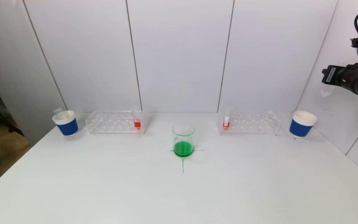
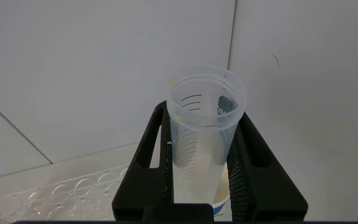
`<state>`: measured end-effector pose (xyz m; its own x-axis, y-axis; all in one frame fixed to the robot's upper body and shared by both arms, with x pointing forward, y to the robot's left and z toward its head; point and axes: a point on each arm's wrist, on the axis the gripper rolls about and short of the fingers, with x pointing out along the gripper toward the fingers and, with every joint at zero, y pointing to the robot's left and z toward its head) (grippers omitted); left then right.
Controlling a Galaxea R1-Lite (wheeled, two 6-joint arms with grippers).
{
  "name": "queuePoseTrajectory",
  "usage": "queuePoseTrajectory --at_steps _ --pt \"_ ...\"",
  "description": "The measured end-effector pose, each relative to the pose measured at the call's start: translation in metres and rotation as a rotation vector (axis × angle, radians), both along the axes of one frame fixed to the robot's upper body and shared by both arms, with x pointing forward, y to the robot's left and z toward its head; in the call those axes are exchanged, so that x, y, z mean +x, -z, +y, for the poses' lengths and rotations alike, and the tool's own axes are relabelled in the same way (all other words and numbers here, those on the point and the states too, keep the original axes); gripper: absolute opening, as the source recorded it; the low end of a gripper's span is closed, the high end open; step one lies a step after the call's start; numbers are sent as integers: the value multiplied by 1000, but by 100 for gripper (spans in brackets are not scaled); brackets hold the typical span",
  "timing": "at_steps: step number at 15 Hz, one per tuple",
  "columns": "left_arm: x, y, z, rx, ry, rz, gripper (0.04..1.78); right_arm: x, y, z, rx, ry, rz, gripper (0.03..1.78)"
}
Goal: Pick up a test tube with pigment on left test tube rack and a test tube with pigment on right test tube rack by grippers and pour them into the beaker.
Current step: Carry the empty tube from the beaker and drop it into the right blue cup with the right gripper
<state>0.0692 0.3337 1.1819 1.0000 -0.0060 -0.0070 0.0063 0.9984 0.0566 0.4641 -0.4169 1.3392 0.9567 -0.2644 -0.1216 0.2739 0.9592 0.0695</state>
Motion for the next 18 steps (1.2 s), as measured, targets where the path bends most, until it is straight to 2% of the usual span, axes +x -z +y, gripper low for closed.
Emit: queuePoseTrajectory --at_steps 8,12,18 --pt "0 0 0 0 -1 0 176 38 51 -17 37 14 89 55" --pt "0 0 0 0 0 0 176 57 74 -22 12 11 6 55" --pt "0 0 0 0 0 0 176 70 108 -32 27 27 53 55"
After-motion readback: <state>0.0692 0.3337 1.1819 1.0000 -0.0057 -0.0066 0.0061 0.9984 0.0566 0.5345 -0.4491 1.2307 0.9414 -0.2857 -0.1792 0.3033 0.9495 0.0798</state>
